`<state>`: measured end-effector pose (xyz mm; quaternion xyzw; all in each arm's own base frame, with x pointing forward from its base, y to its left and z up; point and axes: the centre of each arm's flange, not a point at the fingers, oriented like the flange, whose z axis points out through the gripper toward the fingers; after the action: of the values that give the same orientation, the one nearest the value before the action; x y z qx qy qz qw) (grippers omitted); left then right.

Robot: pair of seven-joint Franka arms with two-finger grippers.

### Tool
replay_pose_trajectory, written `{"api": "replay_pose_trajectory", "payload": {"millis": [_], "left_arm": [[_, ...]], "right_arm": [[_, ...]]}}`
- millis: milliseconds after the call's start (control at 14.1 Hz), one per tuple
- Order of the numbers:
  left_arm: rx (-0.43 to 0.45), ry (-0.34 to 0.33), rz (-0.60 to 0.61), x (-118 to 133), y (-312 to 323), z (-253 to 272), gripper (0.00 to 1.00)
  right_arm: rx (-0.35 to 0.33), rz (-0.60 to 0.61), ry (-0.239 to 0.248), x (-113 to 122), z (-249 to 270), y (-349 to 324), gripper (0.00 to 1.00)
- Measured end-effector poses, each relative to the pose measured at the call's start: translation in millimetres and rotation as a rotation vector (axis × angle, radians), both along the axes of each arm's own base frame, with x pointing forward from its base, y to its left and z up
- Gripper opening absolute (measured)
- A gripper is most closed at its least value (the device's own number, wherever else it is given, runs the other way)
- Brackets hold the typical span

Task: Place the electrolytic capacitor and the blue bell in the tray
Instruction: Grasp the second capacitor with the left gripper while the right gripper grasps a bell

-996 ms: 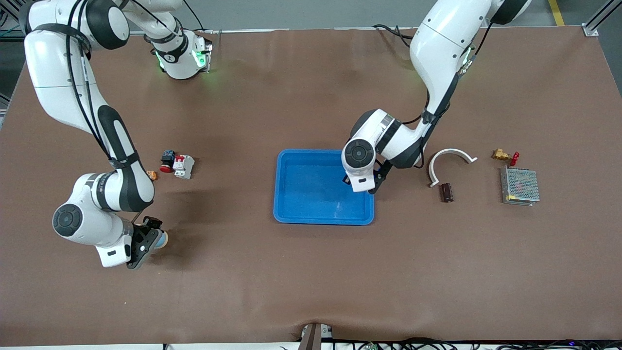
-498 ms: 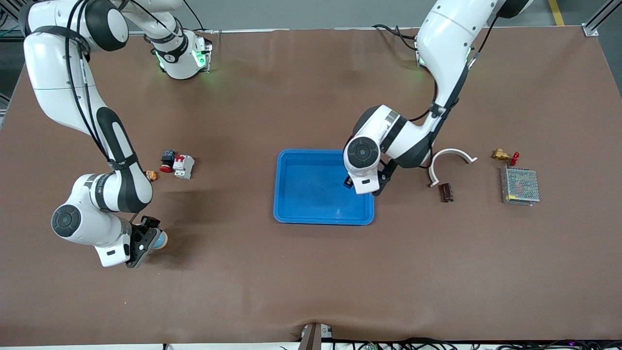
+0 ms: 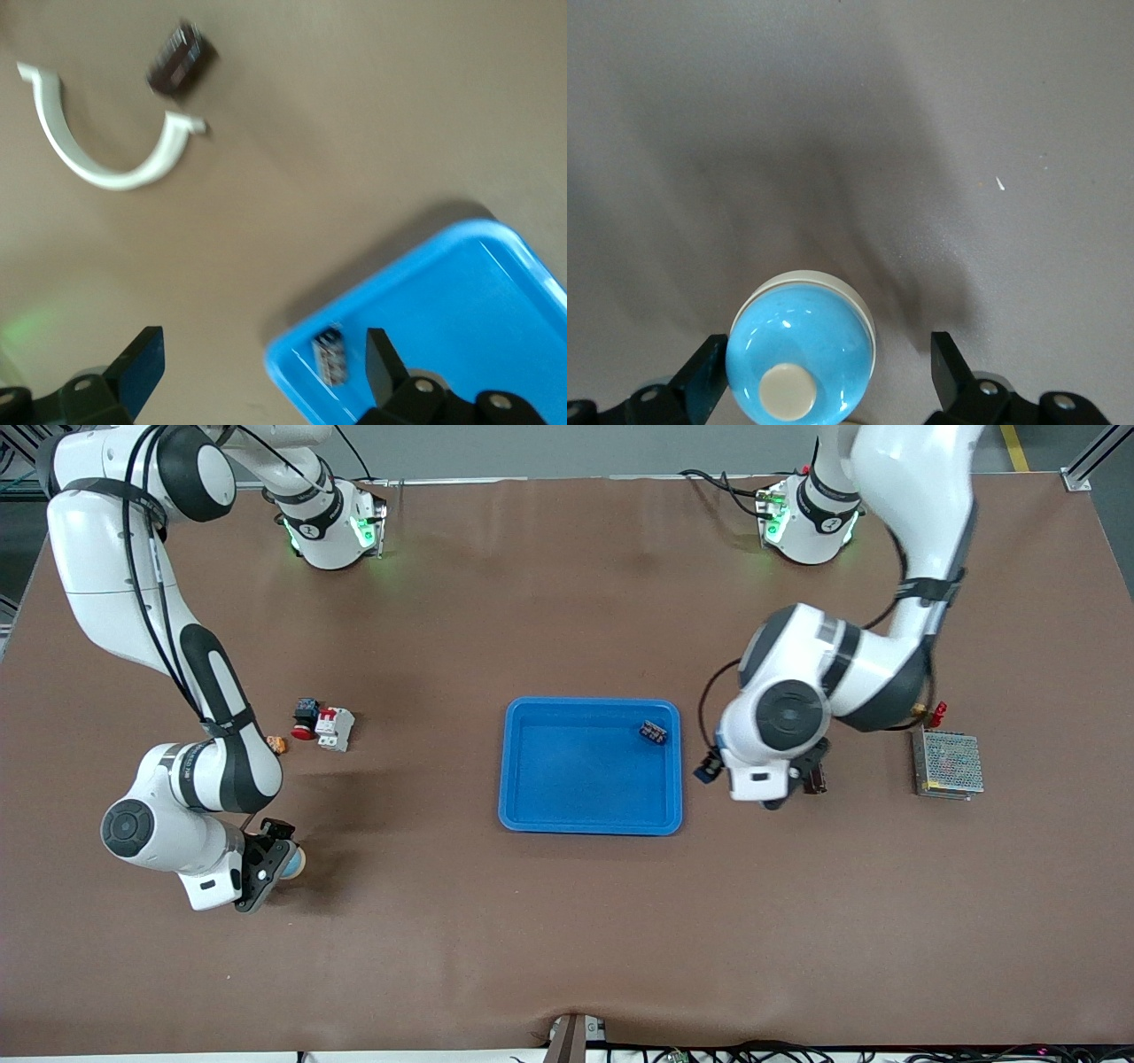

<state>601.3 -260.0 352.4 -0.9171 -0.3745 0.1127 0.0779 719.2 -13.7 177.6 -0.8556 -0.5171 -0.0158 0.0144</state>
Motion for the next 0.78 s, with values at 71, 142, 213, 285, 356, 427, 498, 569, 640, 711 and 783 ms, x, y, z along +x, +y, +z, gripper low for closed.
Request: {"api": "replay_pose_trajectory", "payload": {"millis": [71,142,213,285,356,427,498,569,640,711,783], "left_arm": [[-0.015,0.012,-0.041,6,22,-1,1.0],[-0.026,0.027,-0.089,10,41,-7,1.0],[-0.034,0.047,-0.15,11,58,-15,1.0],[-0.049,0.072,-0.222,10,72,-25,1.0],[-0.065,0.095,-0.293,9,84,-34,1.0],[-0.08,0.108,-0.356,9,96,-40,1.0],[-0.096,0.114,-0.406,11,109,-45,1.0],[-0.113,0.111,-0.444,13,121,-49,1.0],[-0.126,0.101,-0.464,15,133,-56,1.0],[-0.133,0.086,-0.467,15,143,-64,1.0],[-0.138,0.069,-0.467,15,151,-73,1.0]], "right_arm": [[0.0,0.0,0.0,0,0,0,1.0],[0.0,0.0,0.0,0,0,0,1.0],[0.0,0.0,0.0,0,0,0,1.0],[0.0,0.0,0.001,0,0,0,1.0],[0.0,0.0,0.001,0,-1,0,1.0],[0.0,0.0,0.001,0,-1,0,1.0],[0.0,-0.001,0.001,-1,-1,0,1.0],[0.0,-0.001,0.002,-1,-1,0,1.0],[0.0,-0.001,0.001,-1,-1,0,1.0],[0.0,-0.001,0.001,-1,-1,0,0.96],[0.0,-0.001,0.001,-1,-1,0,0.96]]}}
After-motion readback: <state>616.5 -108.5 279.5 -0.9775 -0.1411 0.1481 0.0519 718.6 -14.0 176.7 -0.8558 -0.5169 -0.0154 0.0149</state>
